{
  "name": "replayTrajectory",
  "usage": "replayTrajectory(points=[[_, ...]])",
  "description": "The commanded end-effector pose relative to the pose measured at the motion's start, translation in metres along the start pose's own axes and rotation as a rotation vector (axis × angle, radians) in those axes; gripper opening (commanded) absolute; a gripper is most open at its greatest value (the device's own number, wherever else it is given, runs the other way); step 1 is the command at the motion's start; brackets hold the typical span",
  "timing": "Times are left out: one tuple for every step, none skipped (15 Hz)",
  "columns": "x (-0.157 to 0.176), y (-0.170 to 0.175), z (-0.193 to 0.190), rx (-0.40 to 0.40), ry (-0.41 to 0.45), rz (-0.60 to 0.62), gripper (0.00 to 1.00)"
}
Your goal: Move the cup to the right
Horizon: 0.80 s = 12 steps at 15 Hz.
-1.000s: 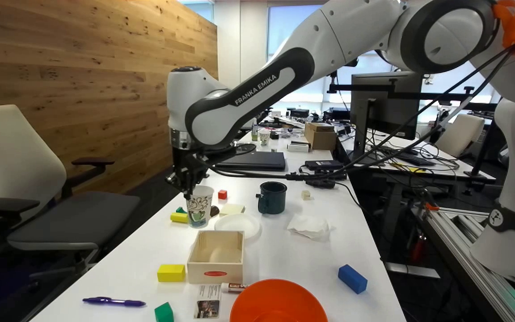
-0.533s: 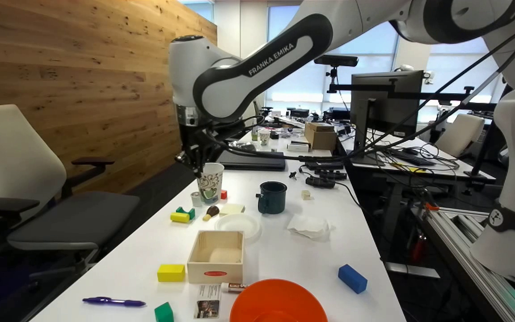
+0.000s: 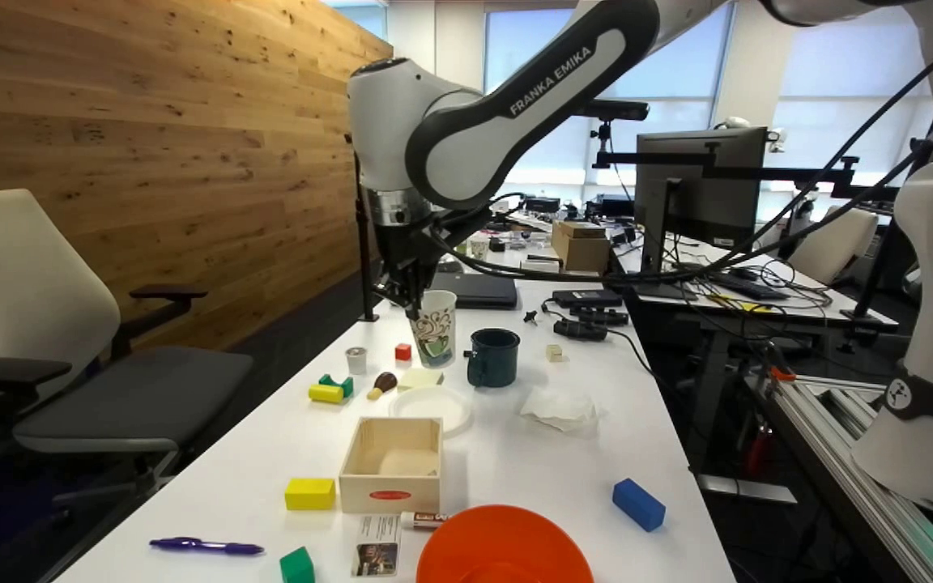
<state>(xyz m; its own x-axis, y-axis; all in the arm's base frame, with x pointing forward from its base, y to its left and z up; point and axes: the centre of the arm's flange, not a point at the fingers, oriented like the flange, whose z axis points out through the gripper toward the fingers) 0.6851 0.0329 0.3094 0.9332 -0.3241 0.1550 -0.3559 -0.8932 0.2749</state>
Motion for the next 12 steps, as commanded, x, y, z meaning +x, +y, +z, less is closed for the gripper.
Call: replayTrajectory(points=[[-0.065,0.028,0.001,-0.008,-0.031,0.021,0.01],[-0.079,0.032,0.006,-0.003,-0.04,0.028,0.01],[-0.091,0.036,0.011,0.002,-0.051,0.036,0.01],[-0.105,0.04,0.016,0.007,-0.055,0.035,0.01],[-0.115,0.043,0.021,0.009,-0.061,0.031,0.01],[-0.125,0.048,0.026,0.012,-0.059,0.023,0.01],[-0.132,0.051,0.03,0.018,-0.058,0.016,0.01],[-0.138,0.056,0.034,0.021,-0.054,-0.002,0.01],[-0.144,0.061,0.038,0.028,-0.04,-0.018,0.01],[-0.147,0.066,0.042,0.04,-0.038,-0.037,0.01],[-0.15,0.07,0.046,0.051,-0.025,-0.048,0.01],[-0.153,0.074,0.051,0.062,-0.022,-0.061,0.01]])
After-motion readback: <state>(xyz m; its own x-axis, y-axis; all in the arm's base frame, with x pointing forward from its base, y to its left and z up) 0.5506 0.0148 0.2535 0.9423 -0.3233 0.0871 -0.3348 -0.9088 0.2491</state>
